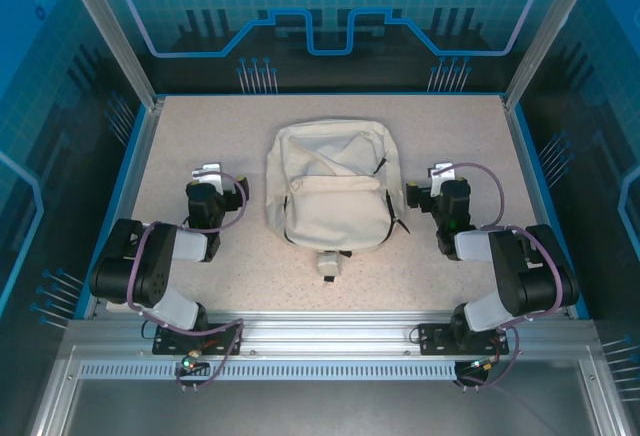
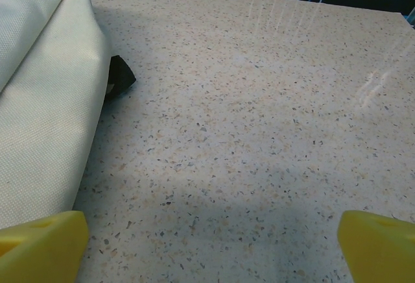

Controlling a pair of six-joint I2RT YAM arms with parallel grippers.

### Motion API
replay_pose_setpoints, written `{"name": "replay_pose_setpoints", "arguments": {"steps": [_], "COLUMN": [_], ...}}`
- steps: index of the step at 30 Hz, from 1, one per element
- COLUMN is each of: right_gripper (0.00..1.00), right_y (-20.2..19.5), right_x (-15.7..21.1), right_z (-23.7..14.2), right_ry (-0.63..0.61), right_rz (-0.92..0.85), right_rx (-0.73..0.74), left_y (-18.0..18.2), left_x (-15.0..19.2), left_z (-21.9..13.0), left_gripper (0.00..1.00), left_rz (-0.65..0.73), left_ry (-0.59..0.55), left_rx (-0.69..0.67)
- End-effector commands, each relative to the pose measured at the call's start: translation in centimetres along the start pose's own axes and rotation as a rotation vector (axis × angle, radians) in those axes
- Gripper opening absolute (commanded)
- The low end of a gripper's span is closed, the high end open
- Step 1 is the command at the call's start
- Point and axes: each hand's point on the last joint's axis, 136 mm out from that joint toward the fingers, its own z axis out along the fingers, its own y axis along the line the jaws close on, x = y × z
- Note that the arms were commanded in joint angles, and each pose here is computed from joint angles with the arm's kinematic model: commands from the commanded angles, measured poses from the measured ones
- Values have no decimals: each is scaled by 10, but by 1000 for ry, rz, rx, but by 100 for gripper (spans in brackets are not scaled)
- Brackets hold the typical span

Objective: Pack the student bag

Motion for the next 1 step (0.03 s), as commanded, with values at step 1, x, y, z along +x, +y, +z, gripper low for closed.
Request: {"name": "replay_pose_setpoints", "arguments": {"steps": [1], "right_gripper": [100], "right_y": [-5], "right_x": [-14], "right_z": [3], "right_ry": [-42], "right_rz": [14], "right_rx": [6], "left_y": [-3], "left_x": [-12], "left_z": [3], "left_gripper": [99], "left_rz": [5], "left_ry": [-32], "left_rx": [25]}}
